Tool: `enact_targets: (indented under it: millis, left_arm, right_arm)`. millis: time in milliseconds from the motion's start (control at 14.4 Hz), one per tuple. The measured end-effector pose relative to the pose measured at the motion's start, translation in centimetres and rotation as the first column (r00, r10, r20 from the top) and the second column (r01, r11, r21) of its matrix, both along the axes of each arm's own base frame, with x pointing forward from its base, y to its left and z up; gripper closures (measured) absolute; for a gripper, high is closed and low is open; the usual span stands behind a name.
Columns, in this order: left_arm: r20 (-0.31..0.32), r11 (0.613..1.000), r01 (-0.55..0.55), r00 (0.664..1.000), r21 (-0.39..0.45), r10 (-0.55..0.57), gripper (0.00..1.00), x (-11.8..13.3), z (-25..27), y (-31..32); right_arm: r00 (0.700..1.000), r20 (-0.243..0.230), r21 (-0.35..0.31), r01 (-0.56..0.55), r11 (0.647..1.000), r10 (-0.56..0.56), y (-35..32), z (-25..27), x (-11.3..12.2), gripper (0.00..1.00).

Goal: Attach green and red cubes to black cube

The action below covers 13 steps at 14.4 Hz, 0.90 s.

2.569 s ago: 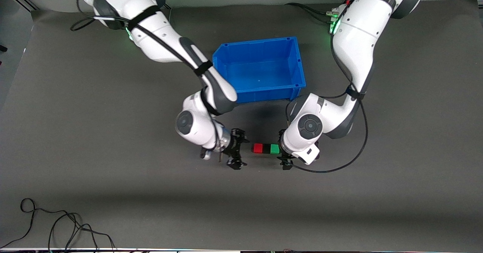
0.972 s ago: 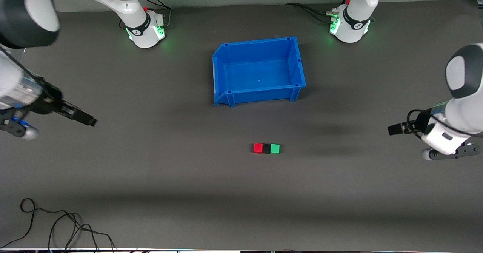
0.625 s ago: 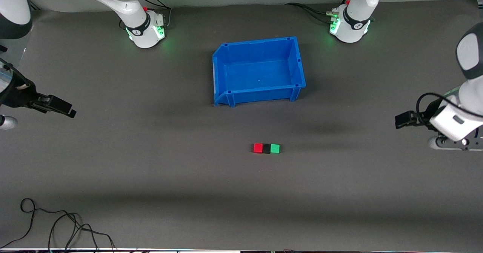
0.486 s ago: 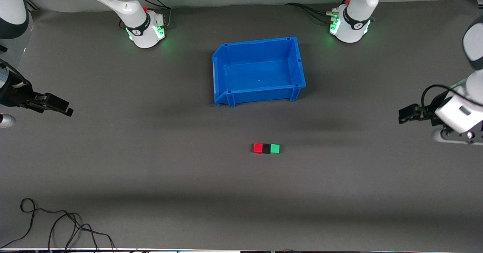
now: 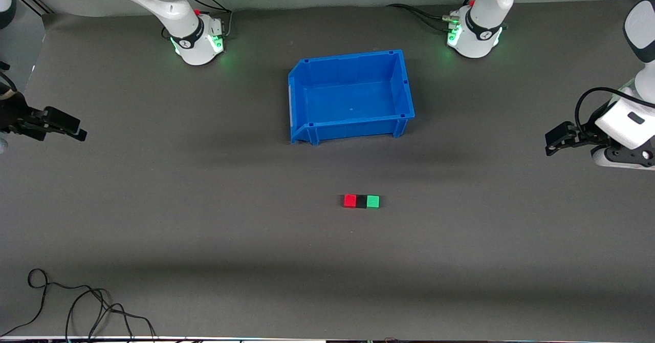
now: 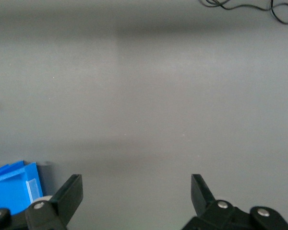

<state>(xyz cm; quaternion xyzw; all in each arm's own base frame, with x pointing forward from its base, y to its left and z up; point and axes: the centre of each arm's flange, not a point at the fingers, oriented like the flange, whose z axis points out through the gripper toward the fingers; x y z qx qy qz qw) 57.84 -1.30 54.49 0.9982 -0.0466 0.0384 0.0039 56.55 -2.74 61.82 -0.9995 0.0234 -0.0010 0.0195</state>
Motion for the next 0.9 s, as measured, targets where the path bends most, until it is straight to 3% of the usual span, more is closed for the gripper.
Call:
enact_targets:
  millis: [903]
  left_arm:
    - [-0.027, 1.000, 0.000, 1.000, -0.001, 0.000, 0.00, 0.3, -0.9, 0.0]
  right_arm:
    - [1.000, -0.028, -0.002, -0.010, 1.000, 0.010, 0.0, -1.2, 0.4, 0.00]
